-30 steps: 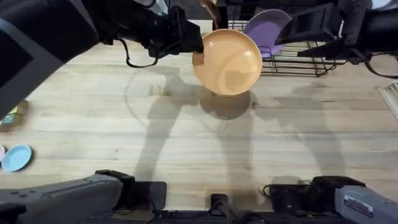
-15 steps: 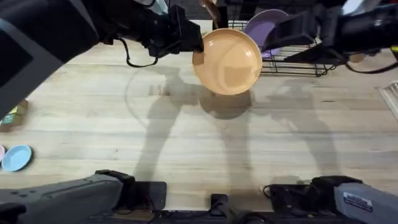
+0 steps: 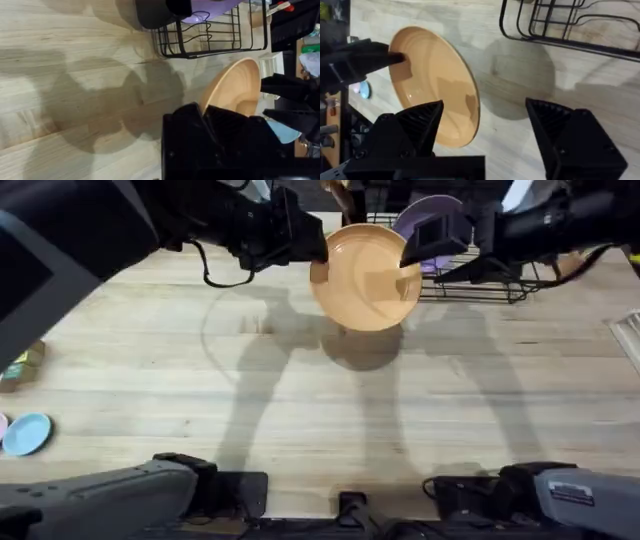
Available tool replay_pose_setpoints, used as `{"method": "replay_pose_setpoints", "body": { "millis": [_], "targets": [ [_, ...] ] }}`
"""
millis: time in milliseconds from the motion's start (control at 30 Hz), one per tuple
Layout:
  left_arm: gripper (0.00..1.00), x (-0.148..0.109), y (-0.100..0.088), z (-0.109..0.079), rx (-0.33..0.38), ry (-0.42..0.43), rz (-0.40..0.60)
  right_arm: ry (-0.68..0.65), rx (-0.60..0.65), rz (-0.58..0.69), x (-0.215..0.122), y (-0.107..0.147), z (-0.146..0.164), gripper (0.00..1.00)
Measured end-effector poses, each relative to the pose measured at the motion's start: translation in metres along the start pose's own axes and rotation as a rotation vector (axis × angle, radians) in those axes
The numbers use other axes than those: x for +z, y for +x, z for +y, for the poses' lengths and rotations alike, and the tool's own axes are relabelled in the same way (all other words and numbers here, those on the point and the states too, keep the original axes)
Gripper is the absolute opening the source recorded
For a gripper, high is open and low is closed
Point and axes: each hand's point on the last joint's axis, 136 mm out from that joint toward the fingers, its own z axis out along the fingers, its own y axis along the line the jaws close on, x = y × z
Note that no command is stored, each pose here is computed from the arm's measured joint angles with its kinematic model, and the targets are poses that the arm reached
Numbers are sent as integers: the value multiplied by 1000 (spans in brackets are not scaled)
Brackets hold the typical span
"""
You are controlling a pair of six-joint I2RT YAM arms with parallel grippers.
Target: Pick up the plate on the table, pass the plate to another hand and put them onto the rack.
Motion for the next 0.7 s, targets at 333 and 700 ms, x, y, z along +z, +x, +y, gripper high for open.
{"method": "replay_pose_setpoints", "body": {
  "millis": [333,700],
  "targets": [
    [42,0,0,0,0,0,0,2,10,15,11,-3,-6,922],
    [42,0,0,0,0,0,0,-10,-2,42,18,2,0,377]
  ]
}}
